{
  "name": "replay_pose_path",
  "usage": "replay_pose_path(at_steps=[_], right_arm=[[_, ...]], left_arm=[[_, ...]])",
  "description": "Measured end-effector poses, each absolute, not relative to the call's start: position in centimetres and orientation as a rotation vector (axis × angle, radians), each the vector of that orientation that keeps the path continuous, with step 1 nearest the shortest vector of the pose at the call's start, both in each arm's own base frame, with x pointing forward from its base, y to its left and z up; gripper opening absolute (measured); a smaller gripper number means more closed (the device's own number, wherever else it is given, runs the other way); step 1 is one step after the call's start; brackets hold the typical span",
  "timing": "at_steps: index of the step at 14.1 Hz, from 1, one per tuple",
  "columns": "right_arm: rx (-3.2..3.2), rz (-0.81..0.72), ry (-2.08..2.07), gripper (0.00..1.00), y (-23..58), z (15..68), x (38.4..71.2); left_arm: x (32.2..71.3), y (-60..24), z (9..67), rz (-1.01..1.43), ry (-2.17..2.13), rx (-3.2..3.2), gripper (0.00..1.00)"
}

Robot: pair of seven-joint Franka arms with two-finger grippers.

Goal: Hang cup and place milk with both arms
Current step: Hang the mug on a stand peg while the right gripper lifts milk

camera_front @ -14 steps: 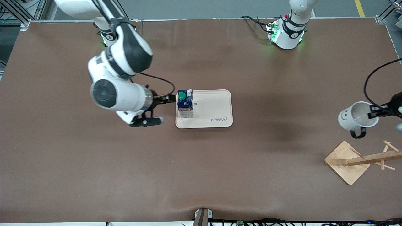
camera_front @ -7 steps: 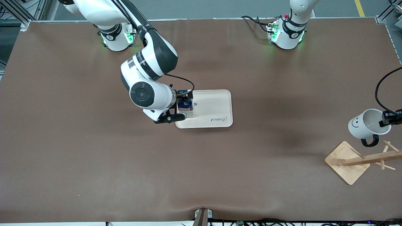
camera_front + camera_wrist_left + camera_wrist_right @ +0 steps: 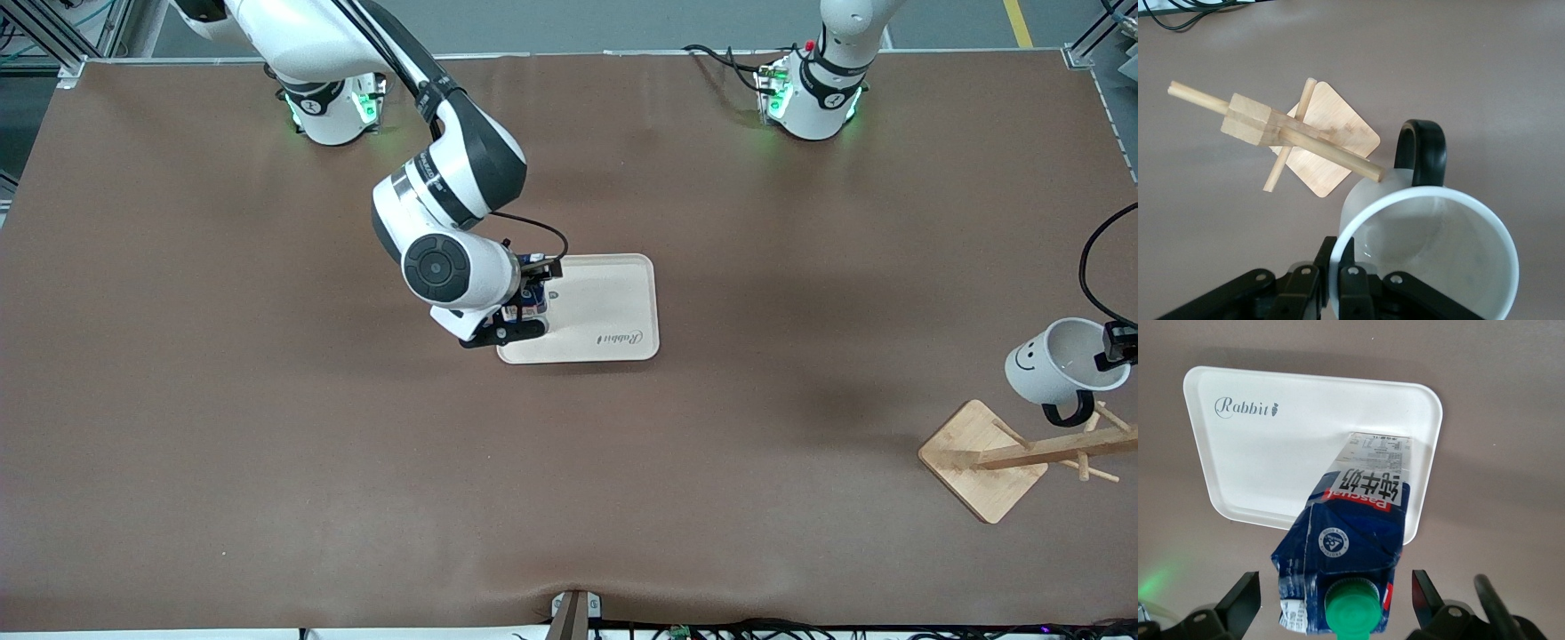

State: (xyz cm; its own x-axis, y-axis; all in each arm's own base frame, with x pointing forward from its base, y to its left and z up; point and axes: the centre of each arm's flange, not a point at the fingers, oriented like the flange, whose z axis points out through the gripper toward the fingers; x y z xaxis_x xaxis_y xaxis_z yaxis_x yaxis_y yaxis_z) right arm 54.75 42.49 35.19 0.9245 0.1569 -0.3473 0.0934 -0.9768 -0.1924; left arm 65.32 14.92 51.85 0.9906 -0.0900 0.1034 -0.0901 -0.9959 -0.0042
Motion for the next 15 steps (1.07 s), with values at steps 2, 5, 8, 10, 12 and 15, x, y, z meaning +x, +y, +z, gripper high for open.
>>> replay_pose_path(at_steps=[2, 5, 8, 10, 12, 15], right_arm=[[-2.914, 0.554, -0.200, 1.00, 43.0, 34.5, 54.4], [-2.939, 0.544, -0.227, 1.00, 43.8, 33.2, 53.9], [-2.981, 0.497, -0.212, 1.00, 44.4, 32.1, 53.4], [-3.048, 0.429, -0.202, 0.93, 44.3, 31.9, 53.6], [-3.089, 0.406, -0.107, 0.76, 43.8, 31.9, 54.0], [-3.100, 0.391, -0.028, 0.58, 43.8, 32.4, 54.2]], left_arm=[[65.3, 15.9, 51.4, 0.156, -0.146, 3.137, 0.07], [65.0, 17.5, 51.2, 0.150, -0.151, 3.146, 0.07], [64.5, 19.3, 51.1, 0.148, -0.144, 3.150, 0.07], [64.4, 20.3, 50.7, 0.144, -0.159, 3.145, 0.07], [64.6, 20.4, 49.9, 0.137, -0.160, 3.134, 0.07], [65.1, 19.6, 48.9, 0.121, -0.135, 3.120, 0.31]])
